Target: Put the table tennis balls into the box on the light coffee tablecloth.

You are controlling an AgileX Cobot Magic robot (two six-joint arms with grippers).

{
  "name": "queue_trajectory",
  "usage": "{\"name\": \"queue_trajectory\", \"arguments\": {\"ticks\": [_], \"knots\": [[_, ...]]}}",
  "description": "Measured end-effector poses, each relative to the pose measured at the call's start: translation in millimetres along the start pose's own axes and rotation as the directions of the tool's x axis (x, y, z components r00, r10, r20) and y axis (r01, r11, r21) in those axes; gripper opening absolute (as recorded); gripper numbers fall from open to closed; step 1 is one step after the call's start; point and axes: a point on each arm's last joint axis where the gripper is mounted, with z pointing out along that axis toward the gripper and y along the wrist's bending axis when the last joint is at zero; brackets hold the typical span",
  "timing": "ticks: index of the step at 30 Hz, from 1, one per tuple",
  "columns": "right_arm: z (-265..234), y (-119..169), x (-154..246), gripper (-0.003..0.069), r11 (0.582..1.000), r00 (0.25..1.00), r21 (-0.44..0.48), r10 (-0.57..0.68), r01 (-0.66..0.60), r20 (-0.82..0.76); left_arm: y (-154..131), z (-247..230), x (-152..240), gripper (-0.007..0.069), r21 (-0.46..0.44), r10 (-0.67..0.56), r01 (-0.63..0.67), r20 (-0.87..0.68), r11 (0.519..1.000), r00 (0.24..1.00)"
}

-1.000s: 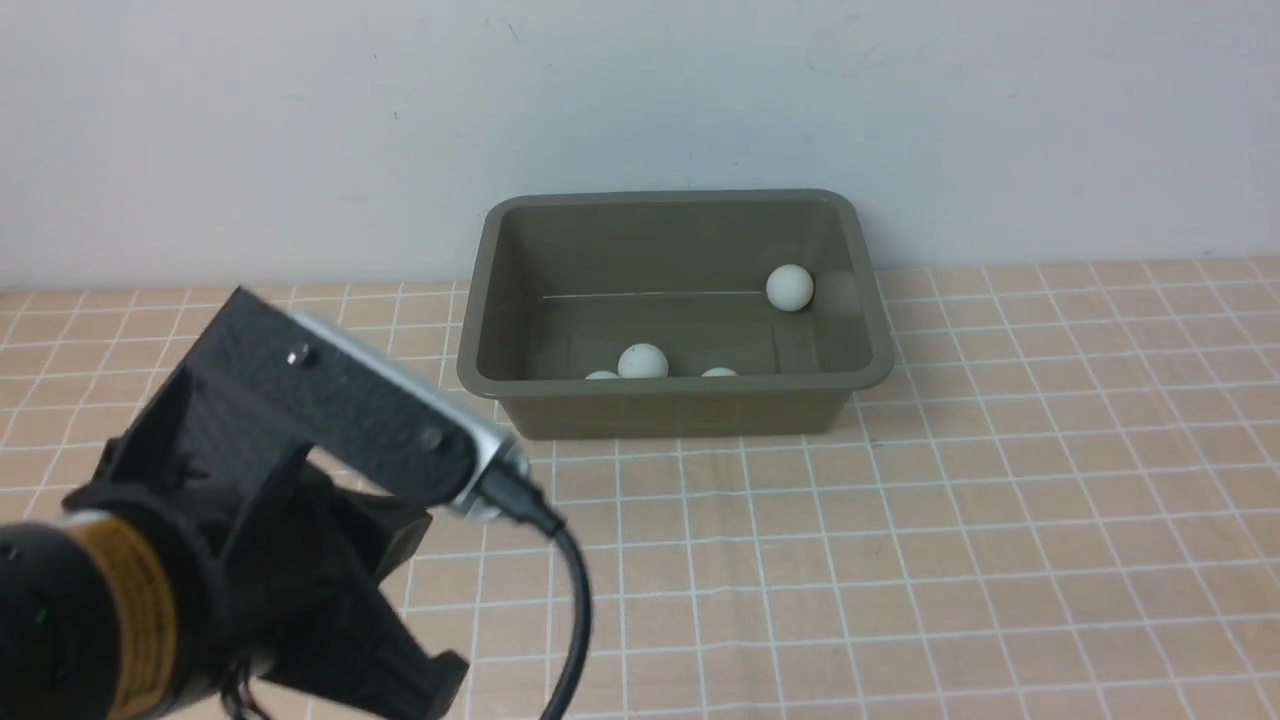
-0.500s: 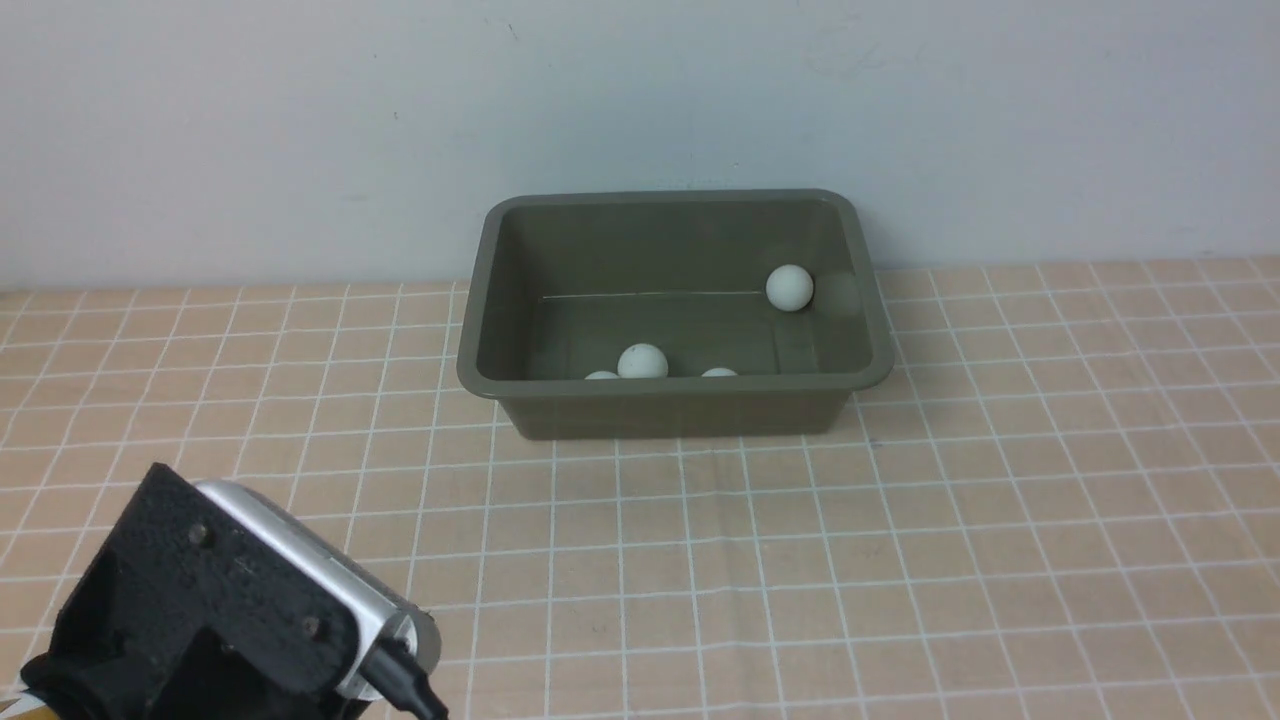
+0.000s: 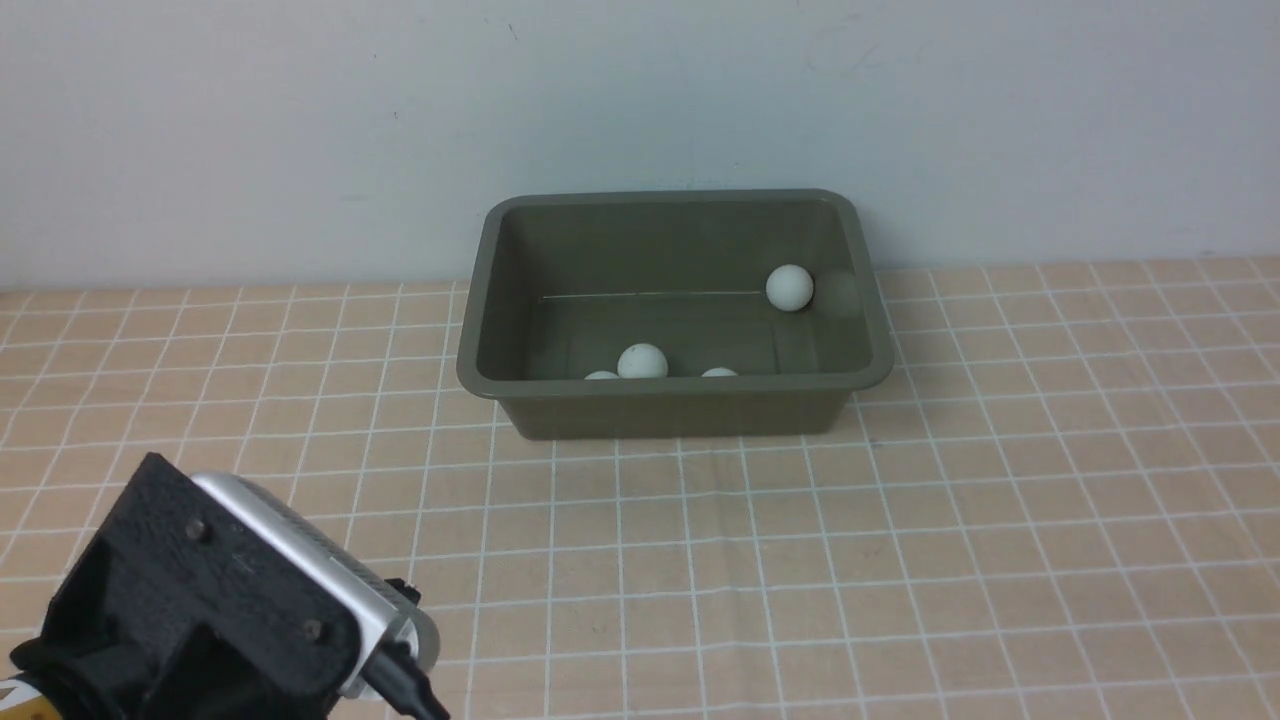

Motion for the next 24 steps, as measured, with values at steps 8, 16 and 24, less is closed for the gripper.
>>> {"name": "queue_trajectory", "arguments": {"ticks": [8,16,24], "knots": [[0.0,0.0,0.0,-0.0018,1.000,1.000,0.000,0.000,0.000,0.000,5.8,-0.4,-4.3,-0.0069,-0.062,0.125,-0.123,0.040,0.991,0.991],[0.0,0.0,0.0,-0.0018,1.000,1.000,0.000,0.000,0.000,0.000,52.1,-6.4,-4.7,-0.0069,-0.276,-0.116,0.142,0.107,0.951,0.987],[0.0,0.0,0.0,-0.0018,1.000,1.000,0.000,0.000,0.000,0.000,89.7,-65.3,7.0,-0.0069,-0.477,-0.298,0.487,0.419,0.731,0.858]]}}
